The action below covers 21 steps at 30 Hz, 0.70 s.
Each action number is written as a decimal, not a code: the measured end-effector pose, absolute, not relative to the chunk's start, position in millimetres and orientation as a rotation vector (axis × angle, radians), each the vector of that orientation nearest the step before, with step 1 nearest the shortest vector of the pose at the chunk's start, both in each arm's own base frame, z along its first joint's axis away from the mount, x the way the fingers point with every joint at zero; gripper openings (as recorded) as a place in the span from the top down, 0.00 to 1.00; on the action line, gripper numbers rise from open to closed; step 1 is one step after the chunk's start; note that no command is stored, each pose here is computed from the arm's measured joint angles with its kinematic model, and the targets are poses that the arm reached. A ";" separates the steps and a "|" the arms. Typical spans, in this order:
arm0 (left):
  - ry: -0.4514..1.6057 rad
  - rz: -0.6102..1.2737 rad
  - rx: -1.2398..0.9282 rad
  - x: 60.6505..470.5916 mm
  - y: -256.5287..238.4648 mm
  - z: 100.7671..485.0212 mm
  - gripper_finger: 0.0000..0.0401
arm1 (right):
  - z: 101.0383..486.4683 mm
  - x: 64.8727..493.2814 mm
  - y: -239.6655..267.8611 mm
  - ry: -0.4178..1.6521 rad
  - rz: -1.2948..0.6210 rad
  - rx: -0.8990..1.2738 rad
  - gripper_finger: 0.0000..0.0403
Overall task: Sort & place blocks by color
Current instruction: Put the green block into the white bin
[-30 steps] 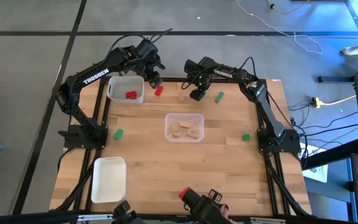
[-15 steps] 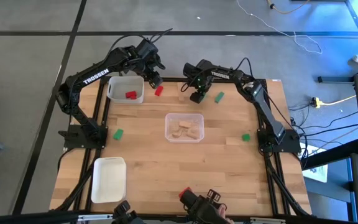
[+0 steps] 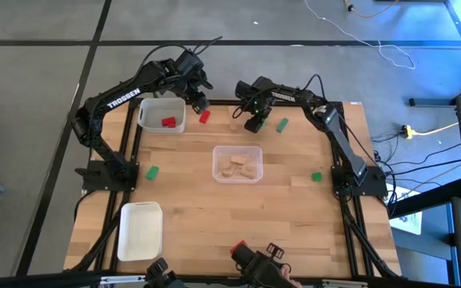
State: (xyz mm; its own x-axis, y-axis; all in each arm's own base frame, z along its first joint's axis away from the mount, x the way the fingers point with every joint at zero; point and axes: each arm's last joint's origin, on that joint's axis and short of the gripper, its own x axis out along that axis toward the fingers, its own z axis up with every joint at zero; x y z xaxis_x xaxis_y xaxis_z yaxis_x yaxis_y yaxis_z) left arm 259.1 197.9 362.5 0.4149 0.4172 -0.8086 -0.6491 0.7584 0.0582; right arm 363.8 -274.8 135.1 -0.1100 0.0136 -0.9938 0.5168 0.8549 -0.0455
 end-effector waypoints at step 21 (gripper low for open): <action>0.870 0.566 -0.407 262.3 194.8 363.0 0.54 | 217.6 378.4 -280.8 1.573 -0.518 0.248 0.57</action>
